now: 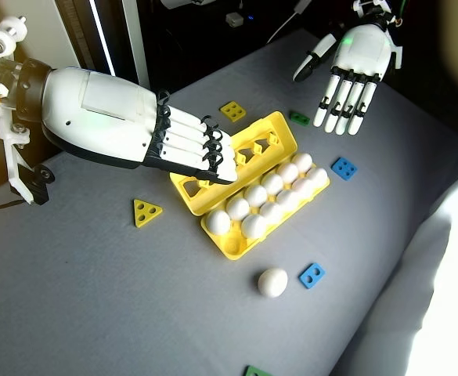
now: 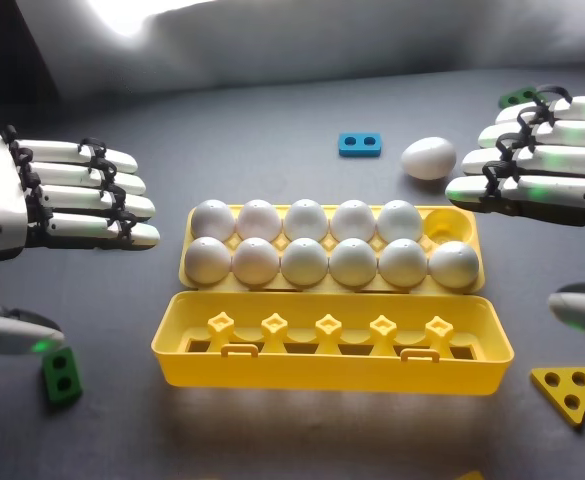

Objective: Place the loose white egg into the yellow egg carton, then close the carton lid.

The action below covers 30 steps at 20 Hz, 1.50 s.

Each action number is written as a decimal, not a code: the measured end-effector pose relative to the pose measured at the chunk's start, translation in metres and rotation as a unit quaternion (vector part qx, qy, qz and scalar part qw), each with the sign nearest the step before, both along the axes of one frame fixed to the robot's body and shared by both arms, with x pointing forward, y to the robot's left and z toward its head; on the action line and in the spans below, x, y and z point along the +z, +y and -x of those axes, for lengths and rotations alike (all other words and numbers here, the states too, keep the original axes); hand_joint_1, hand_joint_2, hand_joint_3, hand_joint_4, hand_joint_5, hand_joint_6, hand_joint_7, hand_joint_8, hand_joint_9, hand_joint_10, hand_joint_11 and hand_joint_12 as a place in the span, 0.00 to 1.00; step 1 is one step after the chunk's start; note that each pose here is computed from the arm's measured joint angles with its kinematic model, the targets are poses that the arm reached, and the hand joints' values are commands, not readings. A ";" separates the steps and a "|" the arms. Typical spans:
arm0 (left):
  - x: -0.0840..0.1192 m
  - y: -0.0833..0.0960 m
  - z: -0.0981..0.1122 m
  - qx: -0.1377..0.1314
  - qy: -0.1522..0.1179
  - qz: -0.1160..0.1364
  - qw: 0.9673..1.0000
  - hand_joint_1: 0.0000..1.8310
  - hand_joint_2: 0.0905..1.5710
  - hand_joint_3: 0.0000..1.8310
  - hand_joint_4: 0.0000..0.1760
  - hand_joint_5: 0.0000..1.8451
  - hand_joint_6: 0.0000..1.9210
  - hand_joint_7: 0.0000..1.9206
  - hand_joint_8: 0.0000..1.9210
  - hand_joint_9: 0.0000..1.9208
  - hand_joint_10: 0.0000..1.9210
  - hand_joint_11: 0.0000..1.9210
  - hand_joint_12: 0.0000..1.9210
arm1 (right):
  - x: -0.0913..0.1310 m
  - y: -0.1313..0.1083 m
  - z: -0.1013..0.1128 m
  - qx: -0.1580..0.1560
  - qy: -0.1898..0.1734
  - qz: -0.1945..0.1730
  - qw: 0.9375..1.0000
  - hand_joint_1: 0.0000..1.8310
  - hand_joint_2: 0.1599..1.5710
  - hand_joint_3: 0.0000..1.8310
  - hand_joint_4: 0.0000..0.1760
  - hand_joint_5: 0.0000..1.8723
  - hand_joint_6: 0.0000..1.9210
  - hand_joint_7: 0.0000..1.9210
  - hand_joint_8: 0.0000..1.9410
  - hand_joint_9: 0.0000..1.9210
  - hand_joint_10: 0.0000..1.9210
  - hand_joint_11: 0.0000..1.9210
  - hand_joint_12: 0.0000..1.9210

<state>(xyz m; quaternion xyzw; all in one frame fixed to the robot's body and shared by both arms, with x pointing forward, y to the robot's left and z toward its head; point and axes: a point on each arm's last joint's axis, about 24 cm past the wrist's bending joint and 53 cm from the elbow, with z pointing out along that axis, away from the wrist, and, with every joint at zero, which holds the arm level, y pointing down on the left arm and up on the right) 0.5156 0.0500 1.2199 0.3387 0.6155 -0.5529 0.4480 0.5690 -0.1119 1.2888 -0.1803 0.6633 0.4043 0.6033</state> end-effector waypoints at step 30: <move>0.005 0.023 -0.013 -0.021 0.061 -0.029 0.998 0.00 0.75 0.00 0.00 0.12 0.00 0.10 0.00 0.07 0.00 0.01 0.07 | -0.022 -0.054 -0.146 -0.162 0.095 -0.048 0.981 0.00 0.62 0.00 0.99 0.10 0.00 0.03 0.00 0.02 0.00 0.00 0.13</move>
